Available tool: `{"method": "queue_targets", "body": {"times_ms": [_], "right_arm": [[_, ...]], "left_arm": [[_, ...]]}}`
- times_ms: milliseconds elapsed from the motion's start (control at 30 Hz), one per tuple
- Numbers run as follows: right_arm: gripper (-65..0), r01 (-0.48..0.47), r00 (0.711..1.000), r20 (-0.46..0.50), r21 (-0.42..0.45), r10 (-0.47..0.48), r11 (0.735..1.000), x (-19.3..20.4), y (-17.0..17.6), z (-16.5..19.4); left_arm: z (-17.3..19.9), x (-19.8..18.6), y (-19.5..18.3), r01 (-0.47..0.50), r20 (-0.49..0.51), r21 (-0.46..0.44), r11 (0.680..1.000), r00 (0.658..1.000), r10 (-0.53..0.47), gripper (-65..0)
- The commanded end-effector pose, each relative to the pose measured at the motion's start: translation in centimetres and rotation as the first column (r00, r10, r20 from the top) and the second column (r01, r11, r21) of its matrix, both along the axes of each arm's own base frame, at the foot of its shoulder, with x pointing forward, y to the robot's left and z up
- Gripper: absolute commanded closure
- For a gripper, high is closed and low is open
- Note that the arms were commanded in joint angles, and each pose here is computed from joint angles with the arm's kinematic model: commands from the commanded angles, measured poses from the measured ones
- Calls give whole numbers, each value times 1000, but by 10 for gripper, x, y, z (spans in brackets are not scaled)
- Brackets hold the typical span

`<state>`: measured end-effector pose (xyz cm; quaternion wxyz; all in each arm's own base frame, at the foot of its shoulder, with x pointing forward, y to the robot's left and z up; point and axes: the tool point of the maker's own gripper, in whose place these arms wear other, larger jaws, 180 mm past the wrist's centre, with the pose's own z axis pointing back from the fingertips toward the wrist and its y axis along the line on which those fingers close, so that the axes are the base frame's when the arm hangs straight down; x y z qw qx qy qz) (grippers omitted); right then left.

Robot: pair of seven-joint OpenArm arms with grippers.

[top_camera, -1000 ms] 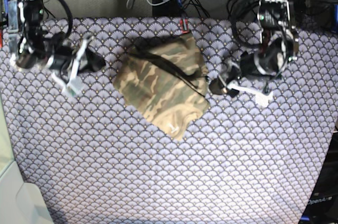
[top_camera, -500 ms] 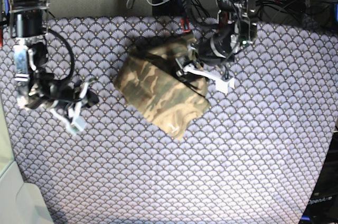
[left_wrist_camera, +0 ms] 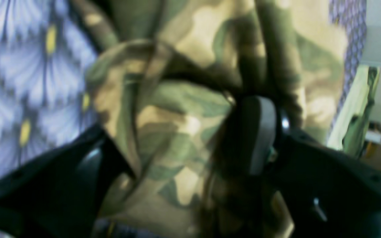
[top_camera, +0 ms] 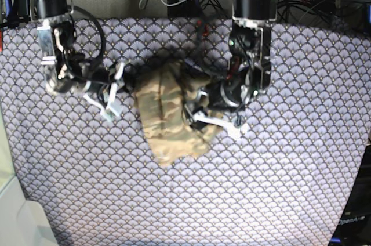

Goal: Fold the T-shirt properly
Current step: 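Grasp the bundle with both grippers and lift its edges together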

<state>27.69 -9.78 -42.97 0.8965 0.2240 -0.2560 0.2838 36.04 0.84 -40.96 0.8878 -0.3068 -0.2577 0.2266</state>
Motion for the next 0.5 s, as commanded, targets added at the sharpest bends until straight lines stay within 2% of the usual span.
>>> {"method": "queue_targets", "body": {"times_ms": [0, 133, 300, 467], "right_arm": [[-115, -55, 997, -55, -61, 51, 997, -26, -3, -11], [-115, -96, 995, 4, -57, 96, 994, -44, 9, 8], [-115, -117, 992, 28, -87, 120, 989, -52, 2, 17], [-115, -118, 991, 52, -124, 125, 985, -41, -12, 23]], "left_arm": [[20, 21, -1, -10, 63, -9, 1000, 998, 11, -420], [44, 46, 2, -12, 126, -7, 1000, 992, 12, -420], [84, 54, 24, 1, 220, 34, 999, 975, -8, -420], [94, 38, 77, -66, 229, 68, 996, 972, 49, -420]]}}
